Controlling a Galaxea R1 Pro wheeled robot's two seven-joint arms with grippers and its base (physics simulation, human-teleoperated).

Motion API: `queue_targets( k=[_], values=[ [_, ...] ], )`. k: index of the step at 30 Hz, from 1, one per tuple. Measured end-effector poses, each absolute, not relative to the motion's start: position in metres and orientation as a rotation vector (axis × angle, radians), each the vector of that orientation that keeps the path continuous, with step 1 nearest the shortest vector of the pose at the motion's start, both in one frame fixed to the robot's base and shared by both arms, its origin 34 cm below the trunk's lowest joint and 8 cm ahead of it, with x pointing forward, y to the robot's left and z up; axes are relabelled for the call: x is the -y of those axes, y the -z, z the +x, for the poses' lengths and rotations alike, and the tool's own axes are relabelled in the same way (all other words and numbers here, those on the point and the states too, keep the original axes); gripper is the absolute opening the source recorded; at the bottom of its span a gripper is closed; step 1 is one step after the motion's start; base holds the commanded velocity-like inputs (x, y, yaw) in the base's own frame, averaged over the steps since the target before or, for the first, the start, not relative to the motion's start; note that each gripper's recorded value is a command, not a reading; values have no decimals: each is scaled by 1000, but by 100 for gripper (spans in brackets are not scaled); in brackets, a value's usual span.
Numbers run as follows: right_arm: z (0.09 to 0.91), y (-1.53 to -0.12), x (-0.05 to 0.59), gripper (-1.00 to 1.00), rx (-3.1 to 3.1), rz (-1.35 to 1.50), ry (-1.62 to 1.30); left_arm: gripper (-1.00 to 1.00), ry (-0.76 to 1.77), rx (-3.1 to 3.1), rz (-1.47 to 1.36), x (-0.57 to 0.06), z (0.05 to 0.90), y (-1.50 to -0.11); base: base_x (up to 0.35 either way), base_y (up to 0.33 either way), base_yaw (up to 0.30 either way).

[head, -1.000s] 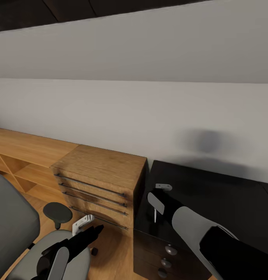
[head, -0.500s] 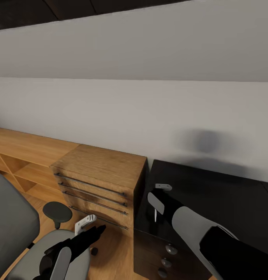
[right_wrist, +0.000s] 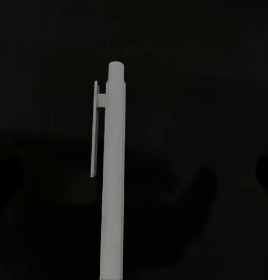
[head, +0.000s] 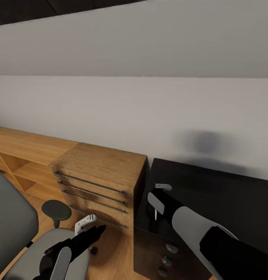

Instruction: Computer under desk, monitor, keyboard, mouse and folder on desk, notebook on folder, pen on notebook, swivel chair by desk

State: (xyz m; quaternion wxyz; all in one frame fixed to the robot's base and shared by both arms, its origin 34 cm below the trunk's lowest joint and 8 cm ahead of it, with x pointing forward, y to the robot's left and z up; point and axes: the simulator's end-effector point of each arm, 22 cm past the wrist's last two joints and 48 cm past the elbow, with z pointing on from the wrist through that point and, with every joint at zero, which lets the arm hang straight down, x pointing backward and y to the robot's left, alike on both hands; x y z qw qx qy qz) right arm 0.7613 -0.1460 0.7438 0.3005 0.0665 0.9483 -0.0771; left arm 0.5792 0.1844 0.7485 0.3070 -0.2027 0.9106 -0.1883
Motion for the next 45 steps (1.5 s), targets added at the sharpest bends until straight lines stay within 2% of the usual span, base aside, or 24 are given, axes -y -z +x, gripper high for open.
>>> queue_targets(
  k=[41, 42, 45],
  values=[
    [762, -736, 146, 100, -2511, 180, 204, 100, 502, -2408, -533, -183, 579, -739, 0, 0, 0],
    [762, -736, 146, -100, -2510, 180, 205, 100, 502, -2408, -533, -183, 579, -739, 0, 0, 0],
    [762, -736, 146, -100, -2510, 185, 205, 100, 504, -2408, -533, -183, 579, -739, 0, 0, 0]
  ],
)
